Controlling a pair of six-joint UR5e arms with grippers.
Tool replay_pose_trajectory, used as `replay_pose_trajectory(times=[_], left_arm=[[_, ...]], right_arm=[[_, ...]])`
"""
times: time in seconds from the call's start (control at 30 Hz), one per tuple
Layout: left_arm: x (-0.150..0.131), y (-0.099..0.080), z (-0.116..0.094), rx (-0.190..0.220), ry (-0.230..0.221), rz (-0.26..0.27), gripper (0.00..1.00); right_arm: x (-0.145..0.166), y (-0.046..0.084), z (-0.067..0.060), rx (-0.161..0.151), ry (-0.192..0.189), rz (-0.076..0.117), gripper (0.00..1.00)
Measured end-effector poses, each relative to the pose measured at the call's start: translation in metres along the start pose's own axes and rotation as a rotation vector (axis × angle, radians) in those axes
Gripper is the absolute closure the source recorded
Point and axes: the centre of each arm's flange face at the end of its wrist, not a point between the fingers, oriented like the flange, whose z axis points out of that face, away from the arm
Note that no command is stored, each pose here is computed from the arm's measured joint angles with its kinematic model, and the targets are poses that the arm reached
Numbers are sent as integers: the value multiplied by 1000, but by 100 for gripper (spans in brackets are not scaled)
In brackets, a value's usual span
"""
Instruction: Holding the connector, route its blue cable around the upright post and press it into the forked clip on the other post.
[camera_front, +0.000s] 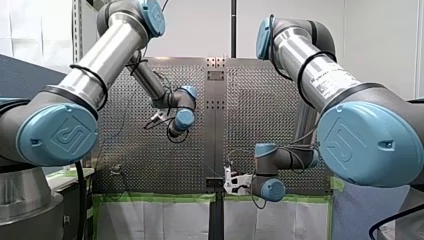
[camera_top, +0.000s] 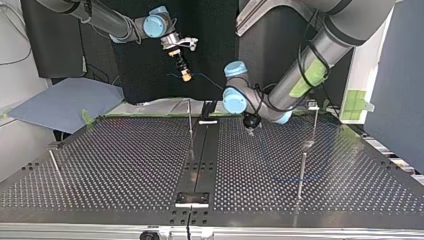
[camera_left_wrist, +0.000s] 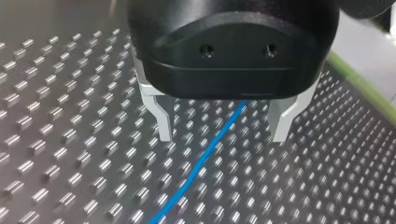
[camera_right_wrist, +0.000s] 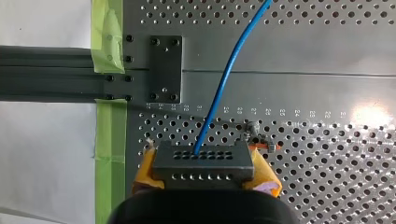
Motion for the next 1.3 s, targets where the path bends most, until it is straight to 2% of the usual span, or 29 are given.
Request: replay_pose_trajectory(times=[0.1, 0.2, 0.6, 1.1, 1.3], left_arm=[[11, -15, 1, 21, 11, 13, 0], [15, -23, 2, 37, 11, 13, 0], [30, -35, -9, 86, 19, 33, 0], [37, -46, -19, 127, 34, 42, 0], [56, -72, -23, 174, 59, 75, 0]], right_arm=[[0, 0, 0, 0, 0, 0, 100], [0, 0, 0, -1, 0, 0, 100], [0, 2, 0, -4, 2, 1, 100], [0, 1, 0, -3, -2, 1, 100], [0, 0, 0, -3, -6, 1, 100]])
